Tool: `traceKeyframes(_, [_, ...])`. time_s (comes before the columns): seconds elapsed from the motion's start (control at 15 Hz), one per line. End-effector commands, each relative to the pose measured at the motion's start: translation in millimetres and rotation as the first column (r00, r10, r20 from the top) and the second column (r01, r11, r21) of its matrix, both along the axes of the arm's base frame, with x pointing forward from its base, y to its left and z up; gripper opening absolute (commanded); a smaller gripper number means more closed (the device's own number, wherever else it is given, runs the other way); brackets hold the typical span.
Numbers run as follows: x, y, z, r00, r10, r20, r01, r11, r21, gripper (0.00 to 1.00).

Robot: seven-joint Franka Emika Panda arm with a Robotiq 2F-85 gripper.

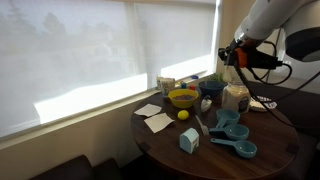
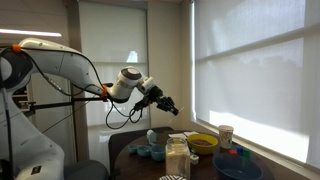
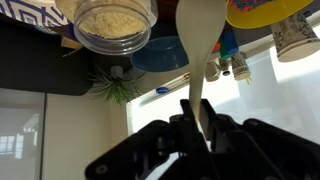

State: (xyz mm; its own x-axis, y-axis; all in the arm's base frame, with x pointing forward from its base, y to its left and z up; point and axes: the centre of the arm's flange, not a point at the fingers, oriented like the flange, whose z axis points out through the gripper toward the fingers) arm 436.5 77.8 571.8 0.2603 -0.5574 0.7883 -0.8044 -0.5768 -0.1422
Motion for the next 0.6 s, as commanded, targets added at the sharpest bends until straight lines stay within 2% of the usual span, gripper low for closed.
traceKeyframes(0.0, [0,-2,-1,1.0,0.014,0.003,-0.014,1.0,-0.005,0.03])
traceKeyframes(0.4, [1,-24,-8,0.999,0.04,-0.003,-0.04,0.998,-0.042,0.03])
traceKeyframes(0.53, [3,-37,-12,0.999,0.038,-0.005,-0.038,0.996,-0.08,0.03])
